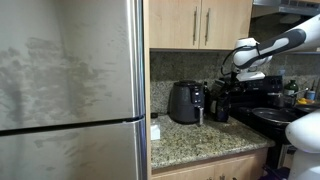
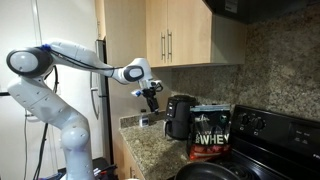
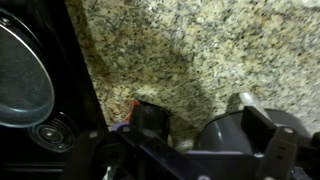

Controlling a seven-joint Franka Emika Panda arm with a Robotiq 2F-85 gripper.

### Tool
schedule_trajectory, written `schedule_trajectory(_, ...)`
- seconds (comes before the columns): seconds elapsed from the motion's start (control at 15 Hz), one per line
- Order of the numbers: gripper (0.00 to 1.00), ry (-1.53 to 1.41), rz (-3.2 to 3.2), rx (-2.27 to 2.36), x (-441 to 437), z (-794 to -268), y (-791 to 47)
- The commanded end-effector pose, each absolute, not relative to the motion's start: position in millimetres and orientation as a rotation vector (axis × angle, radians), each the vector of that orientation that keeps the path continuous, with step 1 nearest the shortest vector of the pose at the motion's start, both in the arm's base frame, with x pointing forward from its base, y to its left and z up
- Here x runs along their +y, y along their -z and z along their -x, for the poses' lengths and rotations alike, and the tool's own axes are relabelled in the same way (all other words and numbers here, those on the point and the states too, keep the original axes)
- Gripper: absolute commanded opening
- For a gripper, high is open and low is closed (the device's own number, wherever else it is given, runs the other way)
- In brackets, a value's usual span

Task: Move the packet of whey to the left side of the countertop

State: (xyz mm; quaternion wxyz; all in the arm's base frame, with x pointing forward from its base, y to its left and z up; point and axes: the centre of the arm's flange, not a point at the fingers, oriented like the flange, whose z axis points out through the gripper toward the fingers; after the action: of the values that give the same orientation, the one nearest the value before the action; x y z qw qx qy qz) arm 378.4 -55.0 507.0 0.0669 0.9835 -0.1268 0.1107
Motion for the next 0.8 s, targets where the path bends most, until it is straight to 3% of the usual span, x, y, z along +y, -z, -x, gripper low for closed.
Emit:
schedule_trajectory(0.0,1.00,-0.347,-2.962,-0.448,-73.8,-376.7,-510.4)
schedule_trajectory(0.13,1.00,-0.362,-2.959,-0.494,-86.0,-374.6,-515.4)
schedule_trajectory(0.6,1.00,-0.711,-2.856,-1.125,-147.8,-465.6,-552.0)
schedule_trajectory(0.73,1.00,-0.702,-2.870,-1.085,-141.1,-442.9,-548.0)
